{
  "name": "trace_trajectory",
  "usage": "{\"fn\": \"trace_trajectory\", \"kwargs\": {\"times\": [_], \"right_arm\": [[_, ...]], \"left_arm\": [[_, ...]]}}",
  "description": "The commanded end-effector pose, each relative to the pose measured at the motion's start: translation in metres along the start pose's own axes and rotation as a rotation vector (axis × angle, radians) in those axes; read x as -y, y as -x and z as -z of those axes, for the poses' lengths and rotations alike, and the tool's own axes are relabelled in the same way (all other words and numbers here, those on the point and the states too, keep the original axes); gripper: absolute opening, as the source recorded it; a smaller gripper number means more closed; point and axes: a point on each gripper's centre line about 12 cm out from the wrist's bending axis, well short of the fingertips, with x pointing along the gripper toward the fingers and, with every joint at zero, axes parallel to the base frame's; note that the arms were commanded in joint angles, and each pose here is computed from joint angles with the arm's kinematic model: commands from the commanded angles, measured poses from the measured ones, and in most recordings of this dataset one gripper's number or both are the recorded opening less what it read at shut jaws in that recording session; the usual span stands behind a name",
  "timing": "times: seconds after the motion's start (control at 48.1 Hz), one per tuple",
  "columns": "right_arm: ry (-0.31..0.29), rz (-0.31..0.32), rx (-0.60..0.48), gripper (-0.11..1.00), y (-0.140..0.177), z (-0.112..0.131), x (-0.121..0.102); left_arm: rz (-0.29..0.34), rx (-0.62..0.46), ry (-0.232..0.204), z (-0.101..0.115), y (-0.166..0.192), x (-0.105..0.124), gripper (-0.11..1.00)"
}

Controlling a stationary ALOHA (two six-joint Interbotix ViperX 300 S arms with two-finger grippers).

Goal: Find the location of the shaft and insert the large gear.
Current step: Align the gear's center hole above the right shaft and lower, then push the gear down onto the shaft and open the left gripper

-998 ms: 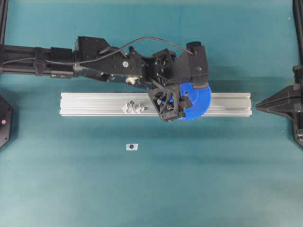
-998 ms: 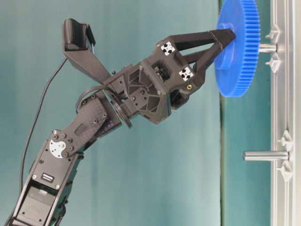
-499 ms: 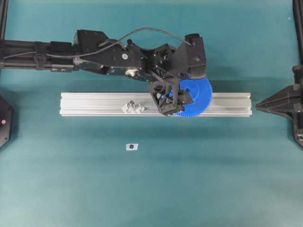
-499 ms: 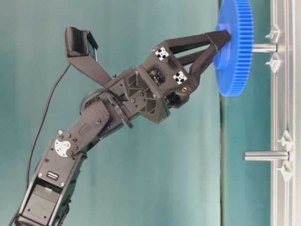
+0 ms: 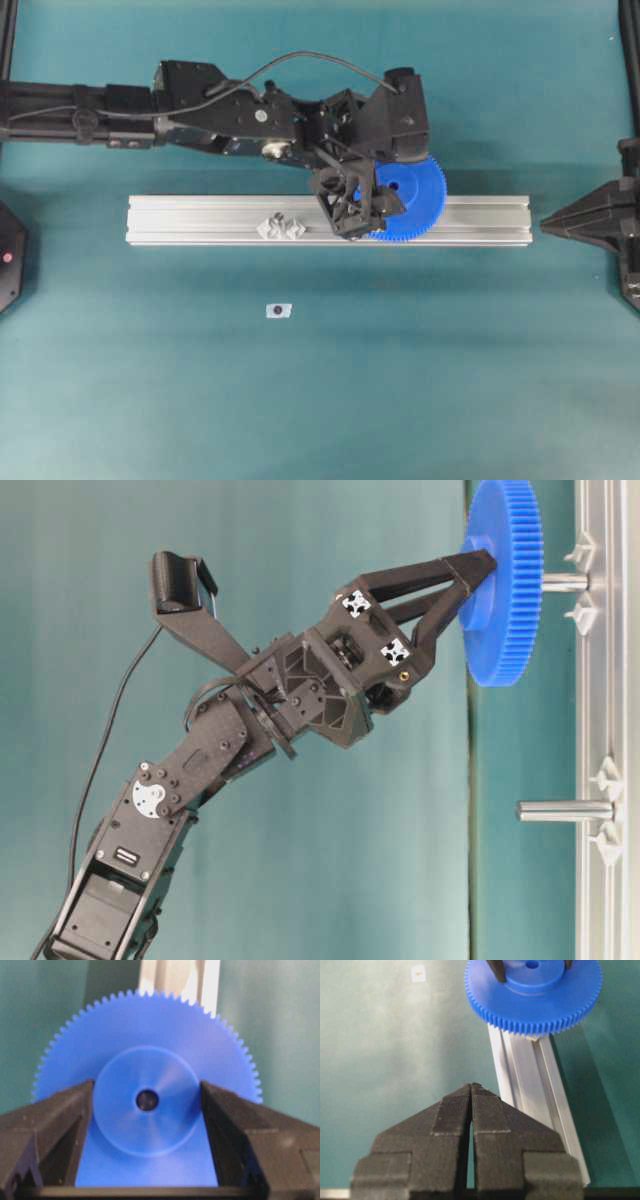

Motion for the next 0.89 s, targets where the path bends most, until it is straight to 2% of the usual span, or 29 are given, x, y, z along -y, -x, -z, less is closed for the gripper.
{"fn": "trace_trajectory", "kwargs": {"times": [0.0, 0.374, 0.644, 0.769, 0.873], "right_arm": [[-0.008, -0.001, 0.015, 0.02, 0.0, -0.005, -0.001], [-0.008, 0.0, 0.014, 0.02, 0.0, -0.005, -0.001], [-0.009, 0.001, 0.016, 0.02, 0.0, -0.005, 0.0], [-0.011, 0.0, 0.016, 0.02, 0.0, -0.005, 0.0], [-0.009, 0.001, 0.014, 0.02, 0.0, -0.005, 0.0]], "left_arm": [[-0.008, 0.006, 0.011, -0.001, 0.008, -0.006, 0.71], [-0.009, 0.046, -0.002, -0.015, 0.014, -0.005, 0.71], [-0.007, 0.044, 0.0, -0.016, 0.014, -0.004, 0.72], [0.003, 0.039, -0.017, -0.016, 0.015, 0.005, 0.92], [0.006, 0.039, -0.02, -0.016, 0.014, 0.008, 0.93]]}}
